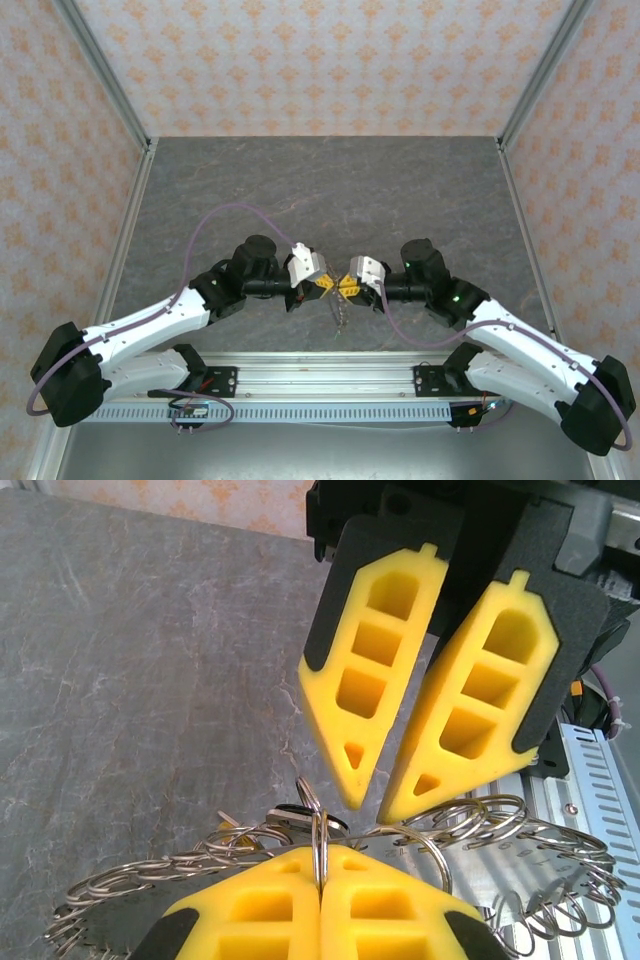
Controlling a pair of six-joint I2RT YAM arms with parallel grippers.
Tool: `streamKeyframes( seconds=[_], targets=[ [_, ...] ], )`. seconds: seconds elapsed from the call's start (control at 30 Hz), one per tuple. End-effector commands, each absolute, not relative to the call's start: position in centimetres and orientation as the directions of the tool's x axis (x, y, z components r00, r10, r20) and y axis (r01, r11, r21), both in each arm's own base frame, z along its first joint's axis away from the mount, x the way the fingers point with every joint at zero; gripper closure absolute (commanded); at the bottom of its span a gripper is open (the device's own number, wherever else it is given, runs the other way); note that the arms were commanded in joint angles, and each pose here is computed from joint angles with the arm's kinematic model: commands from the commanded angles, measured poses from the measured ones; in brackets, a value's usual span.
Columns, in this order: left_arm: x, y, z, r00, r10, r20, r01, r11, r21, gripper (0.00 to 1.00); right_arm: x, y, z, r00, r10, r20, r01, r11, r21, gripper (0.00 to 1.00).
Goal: Put the keys on the keyring
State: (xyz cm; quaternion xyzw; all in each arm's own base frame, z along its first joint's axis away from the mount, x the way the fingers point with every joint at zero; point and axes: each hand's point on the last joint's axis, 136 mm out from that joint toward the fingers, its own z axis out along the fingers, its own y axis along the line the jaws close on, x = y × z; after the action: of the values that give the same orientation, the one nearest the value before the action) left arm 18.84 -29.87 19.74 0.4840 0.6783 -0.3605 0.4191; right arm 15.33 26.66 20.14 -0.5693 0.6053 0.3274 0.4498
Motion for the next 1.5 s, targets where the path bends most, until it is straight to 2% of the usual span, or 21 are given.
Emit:
streamKeyframes(
  seconds=[0.0, 0.3, 0.43, 0.73, 1.0, 1.23, 1.47],
  targets=[
    [19.0, -29.8, 21.2, -0.153, 0.309, -0.939, 0.956, 0.288, -0.061, 1.0, 15.2, 26.6, 21.2, 0.094, -0.381, -0.92, -0.979, 0.134, -0.156, 0.85],
    [19.0, -29.6, 21.6, -0.141, 0.304, -0.942, 0.955, 0.293, -0.049, 1.0, 15.2, 26.4, 20.7, 0.095, -0.391, -0.916, -0.976, 0.146, -0.163, 0.85],
    [18.8, -29.5, 21.8, -0.14, 0.31, -0.94, 0.957, 0.286, -0.048, 1.0, 16.3, 24.7, 20.6, 0.13, -0.48, -0.868, -0.943, 0.209, -0.257, 0.85],
    [19.0, -30.0, 21.5, -0.144, 0.311, -0.939, 0.96, 0.276, -0.056, 1.0, 14.8, 27.3, 22.3, 0.159, -0.359, -0.92, -0.978, 0.071, -0.196, 0.86],
    [18.9, -29.8, 21.0, -0.149, 0.325, -0.934, 0.959, 0.278, -0.057, 1.0, 15.7, 26.9, 23.6, 0.194, -0.338, -0.921, -0.956, 0.145, -0.254, 0.82],
    [18.9, -29.9, 20.9, -0.143, 0.323, -0.936, 0.96, 0.275, -0.053, 1.0, 14.4, 27.8, 24.5, 0.183, -0.3, -0.936, -0.976, 0.058, -0.21, 0.79],
    [18.6, -29.9, 20.9, -0.141, 0.322, -0.936, 0.963, 0.264, -0.054, 1.0, 16.1, 28.6, 23.9, 0.175, -0.317, -0.932, -0.97, 0.106, -0.218, 0.83]
  ],
)
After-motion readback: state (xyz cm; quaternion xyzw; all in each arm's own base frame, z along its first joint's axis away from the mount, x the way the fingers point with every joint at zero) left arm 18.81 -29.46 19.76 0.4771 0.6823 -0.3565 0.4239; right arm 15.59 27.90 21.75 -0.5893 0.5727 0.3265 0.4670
